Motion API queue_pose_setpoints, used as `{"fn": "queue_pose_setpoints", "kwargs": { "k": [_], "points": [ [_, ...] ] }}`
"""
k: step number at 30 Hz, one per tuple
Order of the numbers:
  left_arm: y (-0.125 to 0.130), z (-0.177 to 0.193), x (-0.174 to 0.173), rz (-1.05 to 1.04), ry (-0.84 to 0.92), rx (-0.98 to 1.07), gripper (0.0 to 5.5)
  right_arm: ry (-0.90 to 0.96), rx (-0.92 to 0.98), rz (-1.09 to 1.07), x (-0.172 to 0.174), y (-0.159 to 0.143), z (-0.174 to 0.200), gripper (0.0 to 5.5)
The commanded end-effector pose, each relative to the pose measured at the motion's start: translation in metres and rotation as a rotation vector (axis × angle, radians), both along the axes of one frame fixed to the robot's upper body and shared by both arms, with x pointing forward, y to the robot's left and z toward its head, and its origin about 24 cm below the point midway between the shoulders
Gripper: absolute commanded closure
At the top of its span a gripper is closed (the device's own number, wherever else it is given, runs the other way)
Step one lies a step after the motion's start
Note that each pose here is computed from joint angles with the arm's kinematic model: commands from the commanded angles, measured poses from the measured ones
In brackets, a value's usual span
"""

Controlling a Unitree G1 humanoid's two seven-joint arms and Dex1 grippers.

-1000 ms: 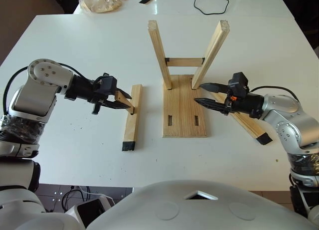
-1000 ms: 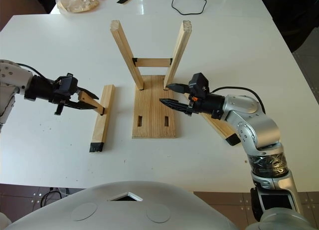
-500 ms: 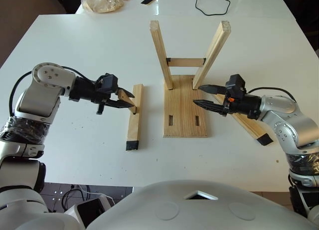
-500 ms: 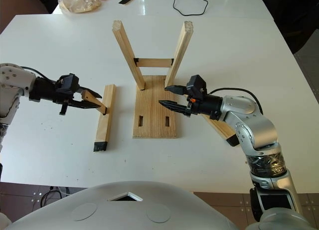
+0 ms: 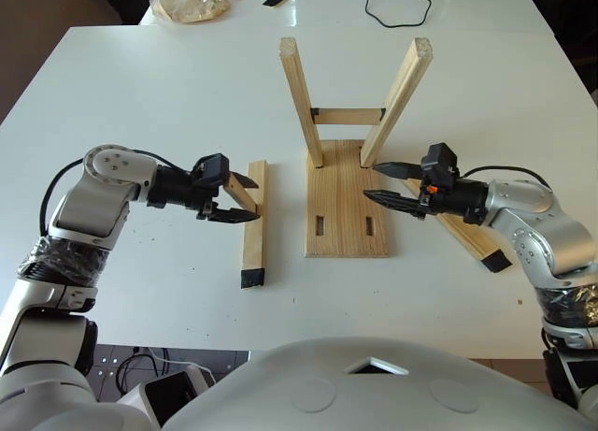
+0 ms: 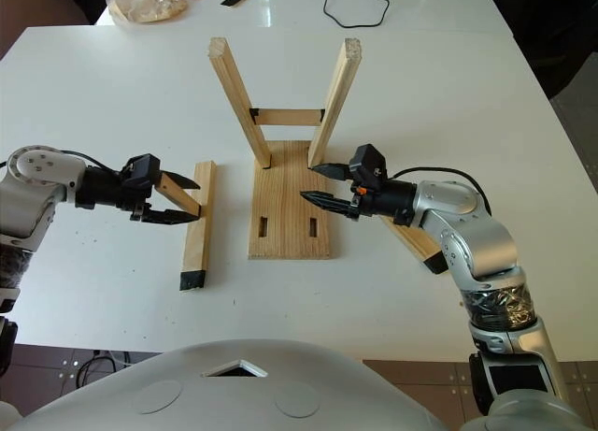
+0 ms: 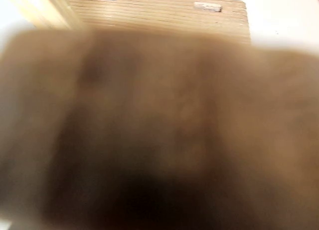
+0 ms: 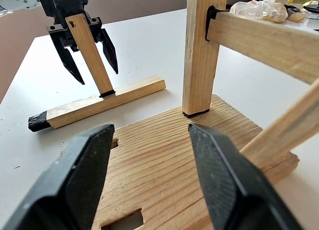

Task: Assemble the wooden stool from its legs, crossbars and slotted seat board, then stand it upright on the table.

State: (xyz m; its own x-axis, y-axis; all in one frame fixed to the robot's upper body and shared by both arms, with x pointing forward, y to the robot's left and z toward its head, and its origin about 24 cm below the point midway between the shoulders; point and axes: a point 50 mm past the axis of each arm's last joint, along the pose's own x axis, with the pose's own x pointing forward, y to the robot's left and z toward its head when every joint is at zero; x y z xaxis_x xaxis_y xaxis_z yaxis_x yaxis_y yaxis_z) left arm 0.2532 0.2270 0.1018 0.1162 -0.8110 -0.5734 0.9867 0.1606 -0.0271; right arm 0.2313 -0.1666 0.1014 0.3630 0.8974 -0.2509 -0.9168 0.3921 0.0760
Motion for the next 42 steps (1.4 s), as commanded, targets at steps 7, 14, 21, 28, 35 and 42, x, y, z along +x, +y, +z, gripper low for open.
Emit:
{"fn": "queue_pose_setpoints", "kwargs": {
  "k": [7, 14, 21, 28, 35, 42],
  "points": [
    [-0.005, 0.038, -0.005, 0.077, -0.03, -0.232, 2.15, -0.023, -0.028, 0.002, 0.003, -0.005, 0.003, 2.76],
    [0.001, 0.066, -0.006, 0.116, -0.089, -0.338, 2.15, -0.034, -0.039, 0.018, 0.004, -0.004, 0.002, 2.76],
    [-0.012, 0.096, -0.001, 0.247, -0.134, -0.609, 2.15, -0.035, -0.039, 0.011, 0.004, -0.005, 0.001, 2.76],
    [-0.017, 0.089, -0.001, 0.304, -0.124, -0.643, 2.63, -0.04, -0.034, 0.011, 0.006, -0.005, 0.002, 2.76],
    [-0.023, 0.098, -0.006, 0.274, -0.123, -0.669, 2.8, -0.042, -0.035, 0.014, 0.008, -0.005, 0.003, 2.76],
    [-0.015, 0.032, -0.013, 0.42, 0.07, -0.66, 2.8, -0.038, -0.045, 0.034, 0.009, -0.006, 0.004, 2.76]
  ]
}}
